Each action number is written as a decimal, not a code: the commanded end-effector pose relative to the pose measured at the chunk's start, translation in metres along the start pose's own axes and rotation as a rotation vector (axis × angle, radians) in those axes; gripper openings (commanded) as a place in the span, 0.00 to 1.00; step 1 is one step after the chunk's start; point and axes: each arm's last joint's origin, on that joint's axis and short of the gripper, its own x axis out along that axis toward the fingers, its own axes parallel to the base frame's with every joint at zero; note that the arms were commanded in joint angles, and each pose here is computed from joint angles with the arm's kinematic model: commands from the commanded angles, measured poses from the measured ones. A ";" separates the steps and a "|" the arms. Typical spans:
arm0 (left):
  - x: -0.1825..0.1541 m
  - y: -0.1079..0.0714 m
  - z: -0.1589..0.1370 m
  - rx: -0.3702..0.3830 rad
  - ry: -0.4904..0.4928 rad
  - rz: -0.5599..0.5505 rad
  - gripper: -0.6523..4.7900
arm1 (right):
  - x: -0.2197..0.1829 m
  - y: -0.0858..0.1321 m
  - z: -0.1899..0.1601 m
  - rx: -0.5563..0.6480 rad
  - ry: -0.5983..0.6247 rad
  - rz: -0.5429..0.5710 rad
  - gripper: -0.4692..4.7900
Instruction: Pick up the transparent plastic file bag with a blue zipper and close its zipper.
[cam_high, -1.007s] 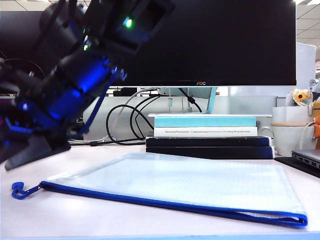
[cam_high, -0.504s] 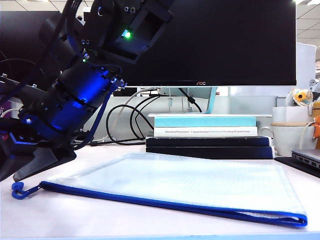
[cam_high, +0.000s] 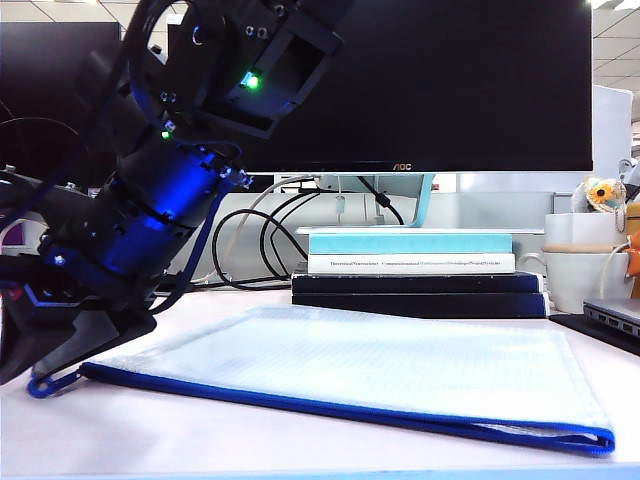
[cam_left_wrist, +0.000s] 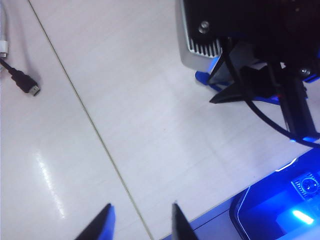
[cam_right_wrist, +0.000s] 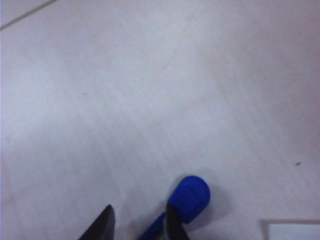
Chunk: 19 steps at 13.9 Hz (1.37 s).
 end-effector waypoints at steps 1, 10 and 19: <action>-0.001 0.000 0.002 0.000 -0.016 -0.002 0.41 | 0.002 0.000 -0.001 -0.006 0.010 -0.017 0.27; -0.002 0.003 0.007 0.006 -0.065 0.036 0.41 | -0.011 0.001 0.022 -0.050 0.069 -0.052 0.08; -0.009 0.005 0.009 -0.009 -0.140 0.107 0.81 | -0.033 -0.006 0.045 -0.036 0.193 -0.094 0.37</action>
